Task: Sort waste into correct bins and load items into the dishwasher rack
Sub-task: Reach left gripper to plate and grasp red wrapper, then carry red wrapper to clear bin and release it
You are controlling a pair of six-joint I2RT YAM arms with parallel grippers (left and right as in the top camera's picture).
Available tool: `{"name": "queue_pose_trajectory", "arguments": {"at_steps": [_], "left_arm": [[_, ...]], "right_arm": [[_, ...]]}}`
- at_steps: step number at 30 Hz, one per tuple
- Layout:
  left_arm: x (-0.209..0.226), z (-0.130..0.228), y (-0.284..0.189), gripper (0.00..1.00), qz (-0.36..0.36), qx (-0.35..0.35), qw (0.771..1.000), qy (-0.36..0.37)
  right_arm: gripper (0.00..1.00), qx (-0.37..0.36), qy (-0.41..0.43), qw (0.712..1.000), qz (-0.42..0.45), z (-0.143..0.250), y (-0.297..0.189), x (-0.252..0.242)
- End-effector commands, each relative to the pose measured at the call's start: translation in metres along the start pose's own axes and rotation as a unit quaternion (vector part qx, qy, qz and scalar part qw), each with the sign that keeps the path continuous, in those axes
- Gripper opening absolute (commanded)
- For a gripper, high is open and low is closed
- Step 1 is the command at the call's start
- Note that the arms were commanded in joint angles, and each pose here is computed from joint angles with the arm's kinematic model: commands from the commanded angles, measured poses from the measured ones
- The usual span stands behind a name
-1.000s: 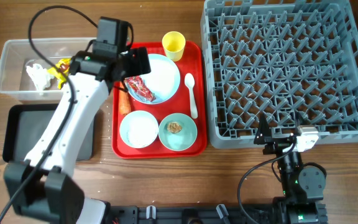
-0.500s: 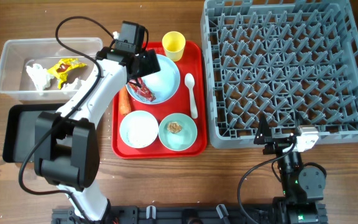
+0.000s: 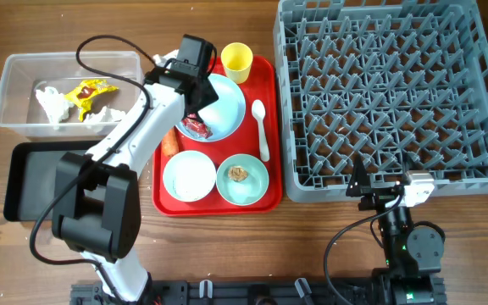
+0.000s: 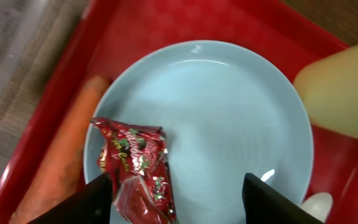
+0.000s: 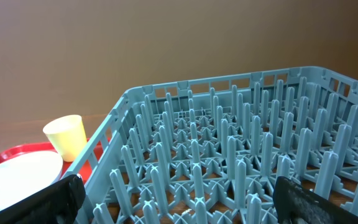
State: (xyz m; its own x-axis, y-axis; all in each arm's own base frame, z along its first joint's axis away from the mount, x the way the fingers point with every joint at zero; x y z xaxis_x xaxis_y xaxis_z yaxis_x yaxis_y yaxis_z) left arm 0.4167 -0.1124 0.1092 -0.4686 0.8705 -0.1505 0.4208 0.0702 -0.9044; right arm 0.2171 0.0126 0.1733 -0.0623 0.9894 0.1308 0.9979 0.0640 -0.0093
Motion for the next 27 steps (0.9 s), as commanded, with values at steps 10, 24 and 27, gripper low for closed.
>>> {"name": "queue_pose_trajectory", "arguments": {"at_steps": [10, 24, 27], "left_arm": [[0.012, 0.002, 0.025, 0.6, -0.051, -0.015, 0.998, -0.032], [0.016, 0.004, 0.056, 0.56, -0.077, -0.028, 0.996, -0.028], [0.016, 0.006, 0.061, 0.55, -0.08, -0.026, 0.996, -0.027]], "right_arm": [[1.0, -0.004, 0.003, 1.0, 0.004, -0.001, 0.0, -0.001], [1.0, -0.004, 0.003, 1.0, 0.004, -0.001, 0.0, -0.001], [1.0, -0.004, 0.003, 1.0, 0.004, -0.001, 0.0, -0.001]]}}
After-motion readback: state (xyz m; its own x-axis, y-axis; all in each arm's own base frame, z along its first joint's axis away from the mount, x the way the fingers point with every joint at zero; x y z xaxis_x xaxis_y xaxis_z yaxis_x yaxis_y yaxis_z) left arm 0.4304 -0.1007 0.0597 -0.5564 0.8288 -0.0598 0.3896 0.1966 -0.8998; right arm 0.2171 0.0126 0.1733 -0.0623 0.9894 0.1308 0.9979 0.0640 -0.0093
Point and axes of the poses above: each gripper's point midway between its finger pads, its own y axis out along the fingers, its own x axis along the line the jaws close on, z = x × y, the point moved 3 cm from there along -y, back along the fingers
